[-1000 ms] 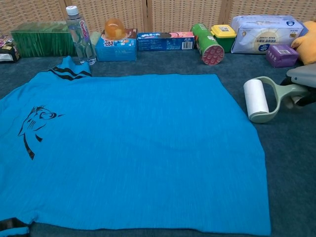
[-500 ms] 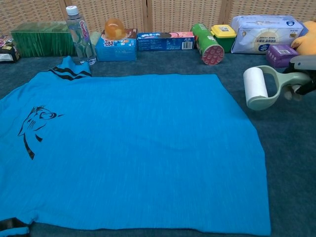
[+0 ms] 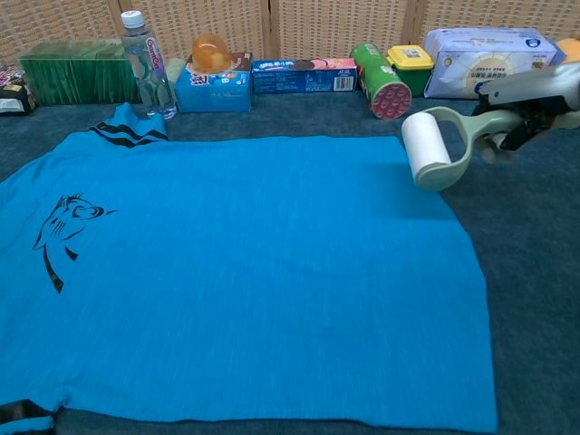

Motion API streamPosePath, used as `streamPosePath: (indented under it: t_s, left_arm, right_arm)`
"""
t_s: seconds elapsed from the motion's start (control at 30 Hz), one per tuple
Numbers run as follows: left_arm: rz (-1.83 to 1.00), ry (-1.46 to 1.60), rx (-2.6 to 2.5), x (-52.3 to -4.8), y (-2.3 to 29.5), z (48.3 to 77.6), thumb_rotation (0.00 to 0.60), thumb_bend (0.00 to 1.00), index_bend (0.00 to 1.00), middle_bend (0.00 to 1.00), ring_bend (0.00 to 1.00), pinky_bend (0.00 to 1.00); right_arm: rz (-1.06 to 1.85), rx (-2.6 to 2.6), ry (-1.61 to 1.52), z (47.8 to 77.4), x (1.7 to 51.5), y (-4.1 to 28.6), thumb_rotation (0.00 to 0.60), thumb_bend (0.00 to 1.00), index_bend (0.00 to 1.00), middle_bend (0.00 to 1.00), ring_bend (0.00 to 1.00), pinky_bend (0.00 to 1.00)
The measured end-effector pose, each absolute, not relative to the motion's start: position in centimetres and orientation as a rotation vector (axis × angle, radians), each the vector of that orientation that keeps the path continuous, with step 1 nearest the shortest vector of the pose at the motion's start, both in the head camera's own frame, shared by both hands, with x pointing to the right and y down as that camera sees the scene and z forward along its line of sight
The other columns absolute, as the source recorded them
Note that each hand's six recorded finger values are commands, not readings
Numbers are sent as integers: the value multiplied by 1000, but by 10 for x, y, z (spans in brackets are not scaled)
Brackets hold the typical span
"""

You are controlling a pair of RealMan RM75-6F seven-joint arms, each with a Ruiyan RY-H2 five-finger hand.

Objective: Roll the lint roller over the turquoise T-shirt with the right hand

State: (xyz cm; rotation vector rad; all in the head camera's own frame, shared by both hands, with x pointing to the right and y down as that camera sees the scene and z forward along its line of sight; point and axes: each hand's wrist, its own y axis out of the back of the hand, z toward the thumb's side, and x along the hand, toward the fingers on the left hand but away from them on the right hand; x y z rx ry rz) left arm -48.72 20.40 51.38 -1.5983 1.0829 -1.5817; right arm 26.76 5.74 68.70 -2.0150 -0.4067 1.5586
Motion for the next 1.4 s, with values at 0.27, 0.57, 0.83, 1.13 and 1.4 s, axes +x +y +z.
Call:
streamPosePath:
  t_s: [0.27,0.57,0.83,1.13,1.4]
  left_arm:
    - [-1572,1082,-1611,-488,205,512,600,114,0,0,0,80]
    - [-1566,1066,-1629,-487,206,513,600,115,0,0,0,79]
    - [-1563,1067,-1637,-488,205,512,600,114,0,0,0,80]
    - [-1560,1068,-1643,-490,205,511,600,114,0,0,0,80]
    - [-1562,1075,-1644,-491,204,511,600,115,0,0,0,80]
  right_arm:
    - [1560,-1951,-280,685,226,53,600,1000,678,702,989,1000]
    - [1695,-1819,-209,691,189,57,600,1000,680,703,990,1000]
    - [1770,-1702,-93,699,159,71,600,1000,679,703,990,1000]
    - [1799,-1668,-44,704,147,78,600,1000,680,703,990,1000]
    - [1797,-1644,-31,706,129,82,600,1000,680,703,990,1000]
